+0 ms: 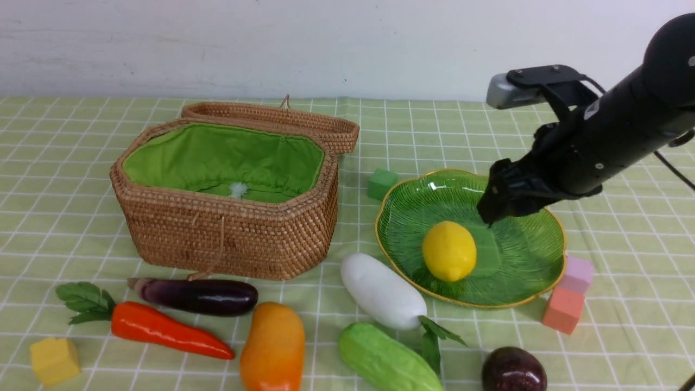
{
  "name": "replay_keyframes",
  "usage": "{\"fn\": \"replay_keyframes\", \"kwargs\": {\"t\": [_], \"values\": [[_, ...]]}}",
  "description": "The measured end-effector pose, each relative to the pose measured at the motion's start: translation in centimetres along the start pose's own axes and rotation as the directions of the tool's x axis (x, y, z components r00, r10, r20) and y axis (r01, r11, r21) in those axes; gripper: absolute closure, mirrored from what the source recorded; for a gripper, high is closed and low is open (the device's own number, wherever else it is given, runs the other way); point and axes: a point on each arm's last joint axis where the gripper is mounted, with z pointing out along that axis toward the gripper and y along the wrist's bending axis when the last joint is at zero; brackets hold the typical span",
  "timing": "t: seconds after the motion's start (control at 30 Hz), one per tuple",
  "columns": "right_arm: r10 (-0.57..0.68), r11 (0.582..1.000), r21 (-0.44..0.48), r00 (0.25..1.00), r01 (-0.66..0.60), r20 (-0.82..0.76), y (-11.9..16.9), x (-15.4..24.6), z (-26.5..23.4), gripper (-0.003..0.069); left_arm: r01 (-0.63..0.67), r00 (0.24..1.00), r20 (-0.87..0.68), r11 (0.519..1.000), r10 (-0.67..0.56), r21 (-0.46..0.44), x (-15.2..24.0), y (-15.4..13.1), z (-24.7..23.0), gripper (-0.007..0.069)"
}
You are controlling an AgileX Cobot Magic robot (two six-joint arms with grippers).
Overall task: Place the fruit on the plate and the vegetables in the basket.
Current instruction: Use the right arm to grab a mangosteen and put it into the right plate
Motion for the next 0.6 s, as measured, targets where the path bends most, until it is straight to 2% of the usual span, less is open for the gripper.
{"fn": "replay_keyframes", "kwargs": {"t": [0.1, 0.23, 0.4, 0.6], "values": [[0.054, 0.997, 0.049, 0.998, -0.055, 0.016, 0.3, 1.3, -3.0, 0.0065, 0.0, 1.0, 0.0, 1.0, 0.0, 0.0, 0.0, 0.0, 0.0, 0.0387], [0.123, 0.992, 0.023, 0.992, -0.124, 0.018, 1.4, 4.8, -5.1, 0.0066, 0.0, 1.0, 0.0, 1.0, 0.0, 0.0, 0.0, 0.0, 0.0, 0.0387], [0.19, 0.982, -0.01, 0.981, -0.191, -0.039, 2.2, 10.9, -4.5, 0.0066, 0.0, 1.0, 0.0, 1.0, 0.0, 0.0, 0.0, 0.0, 0.0, 0.0387], [0.214, 0.977, 0.016, 0.971, -0.213, -0.105, 2.0, 14.6, -2.6, 0.0066, 0.0, 1.0, 0.0, 1.0, 0.0, 0.0, 0.0, 0.0, 0.0, 0.0387]]}}
